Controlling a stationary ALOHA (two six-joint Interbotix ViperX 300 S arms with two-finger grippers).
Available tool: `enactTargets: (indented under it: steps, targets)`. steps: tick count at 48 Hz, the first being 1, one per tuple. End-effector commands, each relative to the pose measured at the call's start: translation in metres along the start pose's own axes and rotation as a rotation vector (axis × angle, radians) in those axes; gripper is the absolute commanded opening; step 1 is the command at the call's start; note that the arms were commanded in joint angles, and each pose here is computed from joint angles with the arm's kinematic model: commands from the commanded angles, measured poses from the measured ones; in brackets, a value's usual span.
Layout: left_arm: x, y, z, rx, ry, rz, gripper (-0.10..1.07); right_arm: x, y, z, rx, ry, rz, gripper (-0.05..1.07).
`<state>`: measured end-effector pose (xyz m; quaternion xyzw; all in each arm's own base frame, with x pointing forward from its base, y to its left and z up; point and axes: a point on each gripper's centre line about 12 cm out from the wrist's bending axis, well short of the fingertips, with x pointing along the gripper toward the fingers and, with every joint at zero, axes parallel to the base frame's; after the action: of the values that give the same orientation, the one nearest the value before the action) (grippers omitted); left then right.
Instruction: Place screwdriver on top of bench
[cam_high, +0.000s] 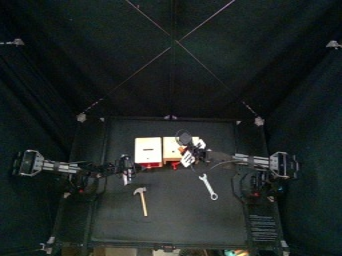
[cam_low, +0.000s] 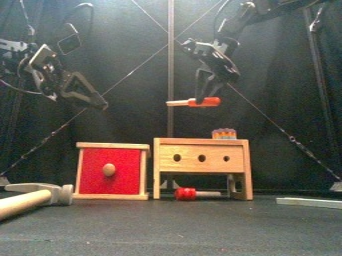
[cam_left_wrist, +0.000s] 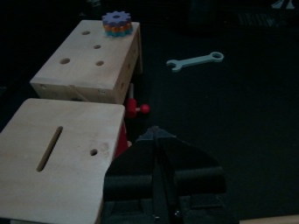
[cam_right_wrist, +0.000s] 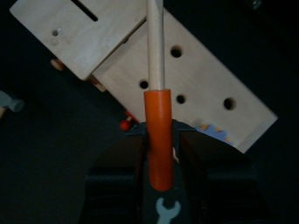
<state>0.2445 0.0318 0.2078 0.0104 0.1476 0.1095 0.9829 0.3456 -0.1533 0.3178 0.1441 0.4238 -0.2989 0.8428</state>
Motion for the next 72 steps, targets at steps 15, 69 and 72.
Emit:
enactTargets:
  steps: [15, 69, 72]
  targets:
    - [-0.008, 0.006, 0.013, -0.01, -0.06, 0.018, 0.4, 0.015, -0.065, 0.022, -0.355, 0.102, -0.011, 0.53]
    - [-0.009, 0.009, 0.01, -0.016, -0.053, 0.03, 0.4, 0.081, -0.058, 0.0, -0.523, 0.213, 0.221, 0.54]
    - [-0.009, 0.009, 0.01, -0.016, -0.053, 0.03, 0.4, 0.083, -0.057, -0.002, -0.521, 0.22, 0.225, 0.54]
